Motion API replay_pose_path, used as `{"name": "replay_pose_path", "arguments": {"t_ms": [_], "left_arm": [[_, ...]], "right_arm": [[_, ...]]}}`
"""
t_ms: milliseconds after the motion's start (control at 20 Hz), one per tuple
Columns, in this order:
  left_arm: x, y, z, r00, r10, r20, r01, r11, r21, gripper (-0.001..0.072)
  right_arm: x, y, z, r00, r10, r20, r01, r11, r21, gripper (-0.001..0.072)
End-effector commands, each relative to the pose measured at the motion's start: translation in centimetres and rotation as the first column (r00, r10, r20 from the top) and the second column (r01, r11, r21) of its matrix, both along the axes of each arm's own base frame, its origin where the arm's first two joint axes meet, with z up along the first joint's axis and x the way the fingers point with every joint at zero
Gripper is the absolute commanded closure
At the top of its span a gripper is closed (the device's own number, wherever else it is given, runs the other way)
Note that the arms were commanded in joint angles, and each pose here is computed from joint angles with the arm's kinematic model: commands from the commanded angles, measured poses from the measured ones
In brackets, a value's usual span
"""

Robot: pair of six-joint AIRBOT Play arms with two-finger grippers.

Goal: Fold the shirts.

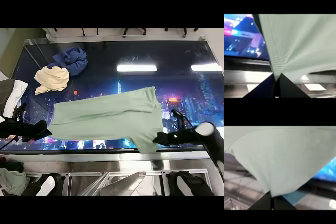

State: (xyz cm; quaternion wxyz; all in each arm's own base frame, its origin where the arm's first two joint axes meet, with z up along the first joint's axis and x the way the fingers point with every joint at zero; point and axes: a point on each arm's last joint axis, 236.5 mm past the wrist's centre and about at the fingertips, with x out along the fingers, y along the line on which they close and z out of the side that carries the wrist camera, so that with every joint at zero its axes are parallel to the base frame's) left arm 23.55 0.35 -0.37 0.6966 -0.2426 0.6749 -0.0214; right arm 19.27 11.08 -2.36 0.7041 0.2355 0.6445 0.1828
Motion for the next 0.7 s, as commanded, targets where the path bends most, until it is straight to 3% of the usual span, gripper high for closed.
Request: {"name": "replay_pose_path", "arguments": {"t_ms": [0,150,300,500,650], "left_arm": [[-2.7,1.5,-0.1,0.996,-0.073,-0.053,0.082,0.979,0.185,0.0696],[-6.2,-0.2,-2.4,0.975,-0.159,-0.154,0.186,0.967,0.176,0.0696],[-7.8,-0.3,-3.8,0.973,-0.148,-0.177,0.177,0.97,0.165,0.0696],[-5.7,0.6,-4.2,0.979,-0.116,-0.169,0.145,0.975,0.169,0.0697],[-0.4,1.8,-3.3,0.988,-0.107,-0.109,0.126,0.974,0.188,0.0696]], "right_arm": [[-5.8,-1.2,3.7,0.999,-0.038,0.012,0.039,0.994,-0.099,0.0693],[-8.8,-0.9,6.1,0.998,-0.048,0.031,0.051,0.993,-0.103,0.0693],[-7.7,-1.0,8.3,0.994,-0.065,0.09,0.074,0.992,-0.099,0.0693],[-0.6,0.1,9.3,0.985,-0.057,0.163,0.058,0.998,-0.006,0.0693],[5.8,-1.0,8.2,0.982,-0.023,0.187,0.03,0.999,-0.035,0.0693]]}}
